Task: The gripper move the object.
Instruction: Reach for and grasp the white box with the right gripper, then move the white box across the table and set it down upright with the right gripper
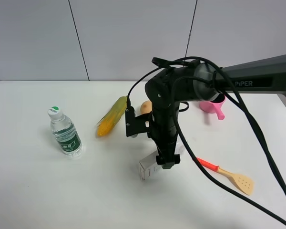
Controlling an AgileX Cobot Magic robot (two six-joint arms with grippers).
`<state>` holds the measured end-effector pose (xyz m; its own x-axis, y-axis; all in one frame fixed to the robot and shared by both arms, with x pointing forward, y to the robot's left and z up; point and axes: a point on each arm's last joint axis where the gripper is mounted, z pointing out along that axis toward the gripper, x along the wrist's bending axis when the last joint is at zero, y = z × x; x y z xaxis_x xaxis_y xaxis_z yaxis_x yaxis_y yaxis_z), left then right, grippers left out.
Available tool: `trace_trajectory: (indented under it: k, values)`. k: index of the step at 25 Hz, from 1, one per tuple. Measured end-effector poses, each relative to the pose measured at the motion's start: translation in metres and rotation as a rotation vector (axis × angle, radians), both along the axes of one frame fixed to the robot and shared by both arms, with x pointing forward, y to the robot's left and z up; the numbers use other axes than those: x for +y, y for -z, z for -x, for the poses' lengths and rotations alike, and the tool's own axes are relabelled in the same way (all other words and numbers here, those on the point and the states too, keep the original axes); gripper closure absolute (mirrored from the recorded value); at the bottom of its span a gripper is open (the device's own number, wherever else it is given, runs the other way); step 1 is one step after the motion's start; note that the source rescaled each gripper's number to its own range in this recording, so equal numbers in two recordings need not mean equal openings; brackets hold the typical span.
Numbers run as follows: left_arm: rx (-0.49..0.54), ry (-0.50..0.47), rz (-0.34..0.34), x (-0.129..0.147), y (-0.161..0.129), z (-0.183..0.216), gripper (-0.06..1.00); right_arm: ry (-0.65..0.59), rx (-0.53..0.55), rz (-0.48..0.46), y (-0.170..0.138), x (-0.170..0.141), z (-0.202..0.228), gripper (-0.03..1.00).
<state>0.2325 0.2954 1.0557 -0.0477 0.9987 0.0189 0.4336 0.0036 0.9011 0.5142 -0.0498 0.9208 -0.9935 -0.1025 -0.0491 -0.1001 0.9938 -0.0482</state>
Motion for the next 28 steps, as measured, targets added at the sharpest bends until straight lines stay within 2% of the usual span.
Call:
trace_trajectory:
  k: [5,12,16,21,26,28]
  values:
    - [0.000,0.000,0.000,0.000,0.000,0.000,-0.06,-0.005,0.010,0.014,0.014,0.002,-0.002,0.02]
    - [0.000,0.000,0.000,0.000,0.000,0.000,-0.06,-0.007,0.000,0.003,0.017,0.003,-0.004,0.22]
    - [0.000,0.000,0.000,0.000,0.000,0.000,-0.06,-0.012,-0.002,0.012,0.017,0.002,-0.004,0.47]
    - [0.000,0.000,0.000,0.000,0.000,0.000,-0.06,-0.004,0.008,0.036,0.017,0.000,-0.003,0.95]
    - [0.000,0.000,0.000,0.000,0.000,0.000,-0.06,0.055,0.015,0.042,0.017,-0.001,-0.002,0.96]
    - [0.000,0.000,0.000,0.000,0.000,0.000,-0.06,0.119,0.019,0.045,0.017,-0.001,-0.001,0.96]
